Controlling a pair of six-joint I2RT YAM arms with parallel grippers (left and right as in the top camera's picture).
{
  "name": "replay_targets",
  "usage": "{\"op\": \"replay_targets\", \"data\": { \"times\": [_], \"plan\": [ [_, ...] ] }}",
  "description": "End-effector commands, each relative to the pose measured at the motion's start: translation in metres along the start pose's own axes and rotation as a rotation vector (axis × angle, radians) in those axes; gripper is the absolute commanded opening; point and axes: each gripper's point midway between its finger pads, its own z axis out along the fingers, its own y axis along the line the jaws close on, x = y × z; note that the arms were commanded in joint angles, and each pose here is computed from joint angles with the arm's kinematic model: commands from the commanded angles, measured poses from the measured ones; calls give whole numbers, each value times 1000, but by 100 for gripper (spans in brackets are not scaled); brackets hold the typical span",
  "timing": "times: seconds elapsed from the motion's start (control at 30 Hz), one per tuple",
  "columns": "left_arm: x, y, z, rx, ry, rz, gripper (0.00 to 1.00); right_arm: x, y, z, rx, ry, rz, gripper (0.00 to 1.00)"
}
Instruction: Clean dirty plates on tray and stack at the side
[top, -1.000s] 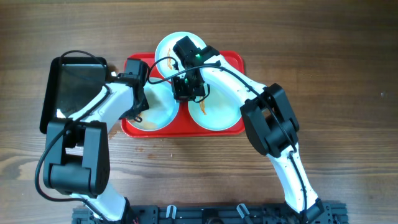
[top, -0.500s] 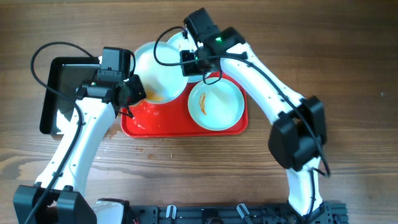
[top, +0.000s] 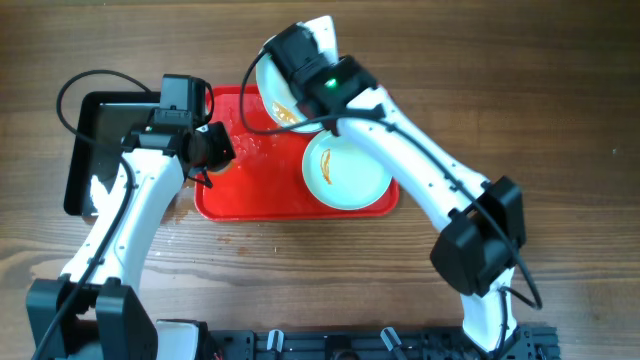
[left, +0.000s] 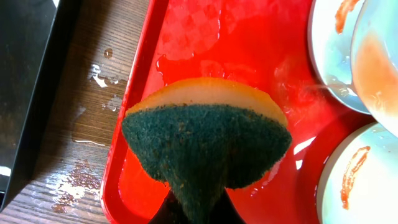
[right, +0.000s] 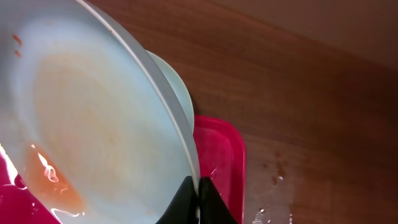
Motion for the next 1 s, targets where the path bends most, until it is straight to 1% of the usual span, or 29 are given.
{"op": "replay_targets", "data": {
  "times": [0.0, 0.07, 0.13, 0.2, 0.27, 0.33, 0.4, 0.43, 0.47, 0.53, 0.57, 0.63, 0.67, 0.73, 0.8, 0.87, 0.97],
  "plan": [
    [-1, -1, 2, 8, 5, 11, 4, -20, -3, -31, 95, -102, -82, 4],
    [-3, 2, 2, 5, 4, -2, 4, -17, 9, -37, 82, -105, -175, 4],
    [-5, 7, 2, 0, 2, -16, 4, -5, 22, -38, 64, -72, -340, 4],
    [-7, 10, 2, -2, -2, -25, 4, 2, 27, -39, 53, -56, -374, 4],
    [-8, 11, 2, -3, -4, -29, 4, 10, 43, -40, -40, -32, -384, 4],
    [-8, 12, 2, -4, -3, -29, 4, 13, 50, -40, -86, -23, -377, 4],
    [-8, 11, 2, -3, -4, -29, 4, 20, 66, -41, -184, 2, -355, 4],
    [-7, 11, 2, 1, -2, -28, 4, 30, 81, -43, -305, 46, -325, 4],
    [-8, 10, 1, 5, -5, -28, 4, 33, 83, -42, -329, 65, -295, 4],
    [-10, 7, -6, 27, -24, -25, 4, 47, 84, -31, -366, 144, -166, 4],
    [-14, 3, -15, 50, -52, -20, 4, 57, 88, -22, -414, 195, -116, 4],
    [-18, -11, -21, 125, -72, 71, 4, 70, 93, -9, -475, 266, -48, 4],
    [-13, -21, -21, 181, -48, 89, 4, 77, 97, -3, -521, 314, -5, 4],
    [-6, -27, -12, 198, -8, 98, 4, 88, 113, 3, -632, 393, 39, 4],
    [0, -31, 0, 197, 31, 107, 4, 100, 122, 14, -666, 449, 55, 4],
    [7, -33, 12, 191, 70, 114, 4, 115, 128, 28, -638, 509, 97, 4],
    [9, -32, 29, 179, 100, 111, 4, 124, 132, 35, -635, 539, 104, 4]
  ]
}}
